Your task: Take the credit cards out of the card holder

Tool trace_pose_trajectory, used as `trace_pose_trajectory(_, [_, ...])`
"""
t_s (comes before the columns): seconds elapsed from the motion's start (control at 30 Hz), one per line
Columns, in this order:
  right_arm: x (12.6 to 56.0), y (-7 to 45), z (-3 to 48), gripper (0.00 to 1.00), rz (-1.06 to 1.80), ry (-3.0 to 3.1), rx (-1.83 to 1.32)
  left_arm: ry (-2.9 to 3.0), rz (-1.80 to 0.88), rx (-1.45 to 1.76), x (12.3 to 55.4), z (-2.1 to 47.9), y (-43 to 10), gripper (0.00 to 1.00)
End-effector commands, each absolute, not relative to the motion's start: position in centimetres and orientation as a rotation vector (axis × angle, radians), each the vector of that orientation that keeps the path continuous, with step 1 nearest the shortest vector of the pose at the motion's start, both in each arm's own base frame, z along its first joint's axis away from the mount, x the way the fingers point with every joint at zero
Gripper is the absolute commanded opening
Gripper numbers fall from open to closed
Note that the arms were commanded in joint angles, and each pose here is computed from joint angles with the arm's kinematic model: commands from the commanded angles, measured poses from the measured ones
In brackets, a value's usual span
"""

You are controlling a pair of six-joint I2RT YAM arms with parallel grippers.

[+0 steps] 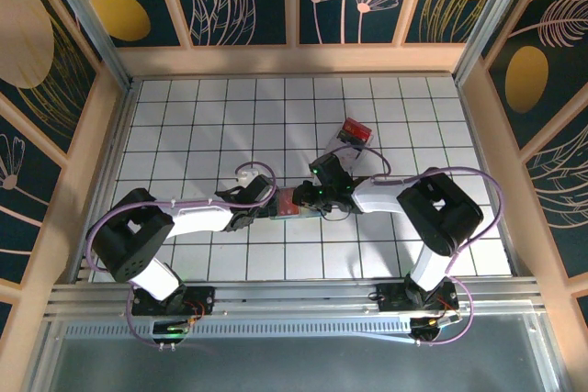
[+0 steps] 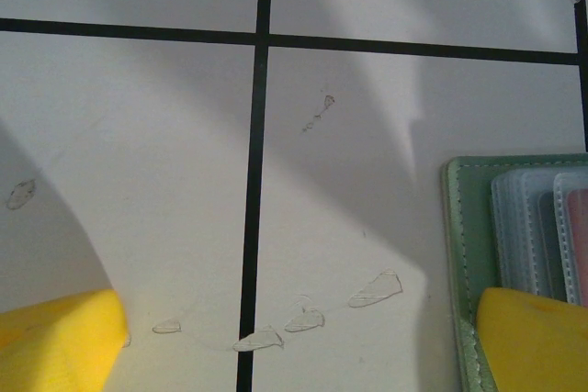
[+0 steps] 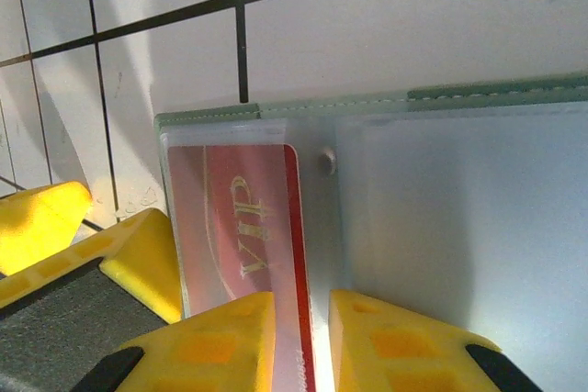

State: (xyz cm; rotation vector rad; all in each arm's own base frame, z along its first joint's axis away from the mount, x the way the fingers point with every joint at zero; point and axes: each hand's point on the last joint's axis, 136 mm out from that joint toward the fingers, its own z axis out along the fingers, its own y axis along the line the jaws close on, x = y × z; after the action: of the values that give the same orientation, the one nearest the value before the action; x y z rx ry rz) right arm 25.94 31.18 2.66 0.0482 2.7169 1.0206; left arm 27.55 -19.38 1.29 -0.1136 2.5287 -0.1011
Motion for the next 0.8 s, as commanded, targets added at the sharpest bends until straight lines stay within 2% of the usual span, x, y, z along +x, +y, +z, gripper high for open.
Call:
trace_pose_trajectory(0.0, [25.5, 30.6, 0.8, 0.24, 0.965, 2.787, 0.097, 2.578, 0.009, -0.108, 27.1, -0.4, -17.5, 0.99])
trace_pose_trajectory(0.23, [25.4, 32.4, 3.0, 0.22, 1.161, 2.703, 0.034, 2.589, 0.011, -0.099, 27.0, -0.7, -17.5, 0.99])
trace_pose_trajectory(0.37, [25.3, 33.6, 5.4, 0.18, 1.335, 2.601, -0.042, 2.594, 0.016, -0.097, 27.0, -0.9, -17.5, 0.99])
trace_pose_trajectory(0.77, [24.7, 34.8, 7.7, 0.18, 1.690, 2.419, -0.025, 2.594, 0.001, -0.097, 26.9, -0.8, -17.6, 0.99])
